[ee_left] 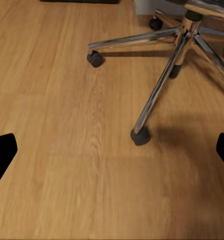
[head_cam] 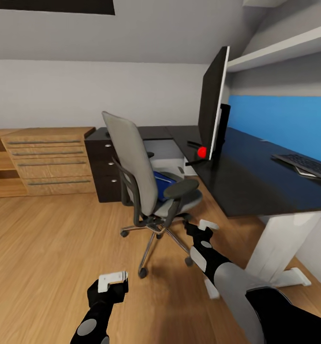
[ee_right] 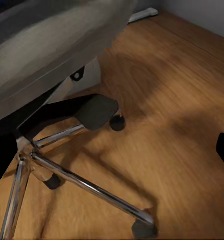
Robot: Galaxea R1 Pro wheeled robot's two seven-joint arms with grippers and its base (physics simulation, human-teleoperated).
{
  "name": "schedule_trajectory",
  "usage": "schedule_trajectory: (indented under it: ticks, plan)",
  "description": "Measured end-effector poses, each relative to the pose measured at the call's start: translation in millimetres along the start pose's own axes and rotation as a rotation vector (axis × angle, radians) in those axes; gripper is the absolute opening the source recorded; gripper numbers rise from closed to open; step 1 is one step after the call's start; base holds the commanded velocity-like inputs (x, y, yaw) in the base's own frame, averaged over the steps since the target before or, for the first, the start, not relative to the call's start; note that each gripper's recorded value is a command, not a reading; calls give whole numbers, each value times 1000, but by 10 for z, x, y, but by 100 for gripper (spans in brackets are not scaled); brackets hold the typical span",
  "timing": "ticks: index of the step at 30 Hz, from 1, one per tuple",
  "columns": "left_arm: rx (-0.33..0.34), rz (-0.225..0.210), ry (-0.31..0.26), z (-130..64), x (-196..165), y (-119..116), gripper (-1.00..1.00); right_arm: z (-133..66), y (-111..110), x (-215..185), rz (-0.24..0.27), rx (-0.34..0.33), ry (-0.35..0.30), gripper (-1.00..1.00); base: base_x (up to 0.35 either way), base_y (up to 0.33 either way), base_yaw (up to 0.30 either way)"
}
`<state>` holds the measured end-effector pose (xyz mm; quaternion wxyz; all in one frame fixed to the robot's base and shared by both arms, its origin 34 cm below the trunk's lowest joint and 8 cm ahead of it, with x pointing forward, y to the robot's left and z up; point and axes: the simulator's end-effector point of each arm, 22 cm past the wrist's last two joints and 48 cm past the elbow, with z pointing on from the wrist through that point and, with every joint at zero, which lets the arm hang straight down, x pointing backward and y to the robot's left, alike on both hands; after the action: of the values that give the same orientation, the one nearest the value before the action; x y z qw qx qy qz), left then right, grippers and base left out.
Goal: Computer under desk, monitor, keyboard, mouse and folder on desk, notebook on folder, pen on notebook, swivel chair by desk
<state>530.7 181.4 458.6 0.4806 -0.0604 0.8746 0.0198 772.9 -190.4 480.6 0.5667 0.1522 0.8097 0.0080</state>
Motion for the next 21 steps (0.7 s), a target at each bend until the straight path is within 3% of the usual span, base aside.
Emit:
schedule_trajectory:
  ticks: [4, 21]
  plan:
    - [0, 1, 3, 3, 14, 2, 100, 1, 1, -14, 2, 0, -8, 100, 60, 0, 99]
    - [-2, 1, 4, 7, 19, 10, 100, -3, 24, -13, 4, -4, -9, 100, 2, 0, 266]
